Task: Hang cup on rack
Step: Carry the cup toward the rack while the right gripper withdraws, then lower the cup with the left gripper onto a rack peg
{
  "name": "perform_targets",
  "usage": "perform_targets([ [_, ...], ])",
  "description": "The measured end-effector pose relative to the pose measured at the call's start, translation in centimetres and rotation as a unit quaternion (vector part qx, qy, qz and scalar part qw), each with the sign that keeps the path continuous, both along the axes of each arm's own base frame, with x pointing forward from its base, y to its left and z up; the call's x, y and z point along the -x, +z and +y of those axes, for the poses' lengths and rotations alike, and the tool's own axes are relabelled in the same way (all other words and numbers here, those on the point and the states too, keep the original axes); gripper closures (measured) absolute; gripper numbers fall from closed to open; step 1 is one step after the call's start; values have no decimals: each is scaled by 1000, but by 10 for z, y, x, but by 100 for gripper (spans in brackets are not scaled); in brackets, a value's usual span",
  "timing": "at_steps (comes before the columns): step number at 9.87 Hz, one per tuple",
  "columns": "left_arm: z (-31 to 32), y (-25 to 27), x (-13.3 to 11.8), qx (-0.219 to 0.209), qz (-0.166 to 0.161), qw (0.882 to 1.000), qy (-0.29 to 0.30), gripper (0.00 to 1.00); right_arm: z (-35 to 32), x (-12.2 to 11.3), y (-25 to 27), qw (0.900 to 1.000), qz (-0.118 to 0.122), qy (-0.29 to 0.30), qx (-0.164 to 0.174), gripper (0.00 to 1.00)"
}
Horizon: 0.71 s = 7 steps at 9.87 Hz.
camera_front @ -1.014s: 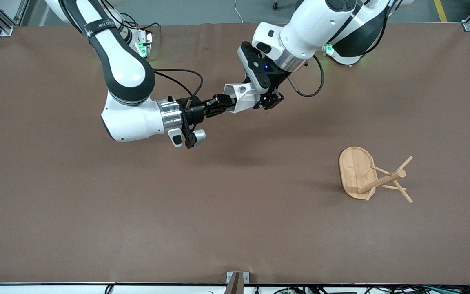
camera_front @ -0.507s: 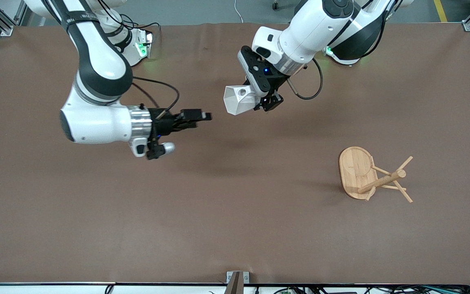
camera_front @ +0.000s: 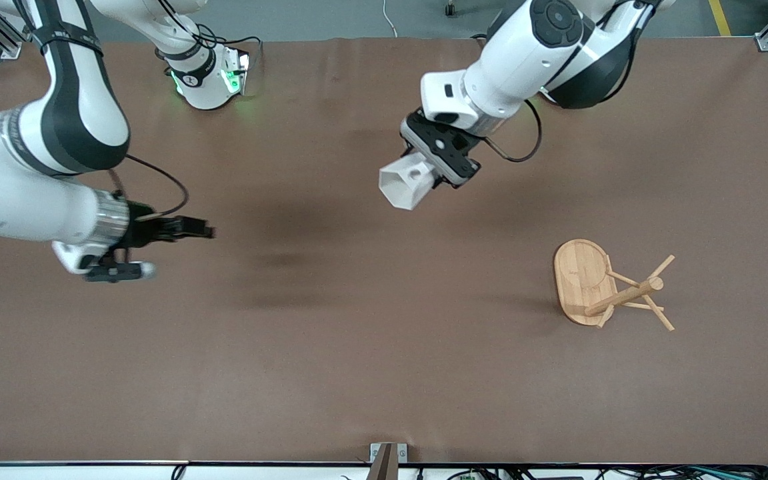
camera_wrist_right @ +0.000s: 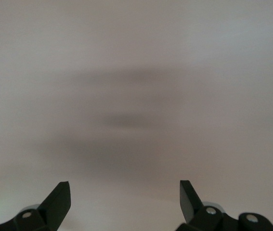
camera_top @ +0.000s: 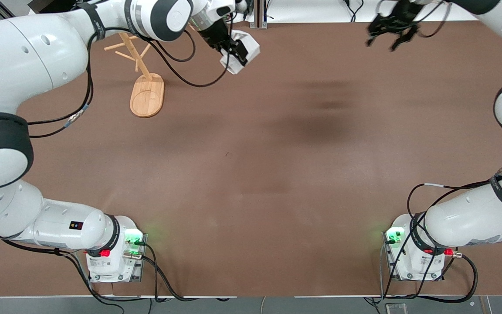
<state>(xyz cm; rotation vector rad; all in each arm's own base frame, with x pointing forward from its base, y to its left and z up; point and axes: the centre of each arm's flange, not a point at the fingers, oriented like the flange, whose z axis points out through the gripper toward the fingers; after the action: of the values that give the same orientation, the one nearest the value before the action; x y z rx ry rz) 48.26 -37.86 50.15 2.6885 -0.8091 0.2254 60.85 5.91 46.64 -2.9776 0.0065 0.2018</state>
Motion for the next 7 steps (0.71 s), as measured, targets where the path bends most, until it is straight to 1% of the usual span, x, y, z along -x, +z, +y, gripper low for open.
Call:
perform_targets([
  [1,17,-4,-14,-9,4,999,35,22,-28,2,27,999,-26,-2,30,0],
  [2,36,-6,-28,-12,8,998,65,22,-50,10,56,998,-44,-5,46,0],
  [3,56,-6,-40,-13,13,995,98,22,-65,23,85,997,-49,-10,56,0],
  [4,71,-5,-49,-17,18,991,131,22,-71,39,112,997,-43,-20,59,0],
  [5,78,-2,-54,-22,21,986,166,22,-74,52,138,997,-37,-35,62,0],
  [6,83,2,-58,-23,22,981,191,22,-78,61,165,996,-36,-49,63,0],
  [7,89,3,-61,-23,25,978,205,22,-82,67,187,996,-40,-56,64,0],
])
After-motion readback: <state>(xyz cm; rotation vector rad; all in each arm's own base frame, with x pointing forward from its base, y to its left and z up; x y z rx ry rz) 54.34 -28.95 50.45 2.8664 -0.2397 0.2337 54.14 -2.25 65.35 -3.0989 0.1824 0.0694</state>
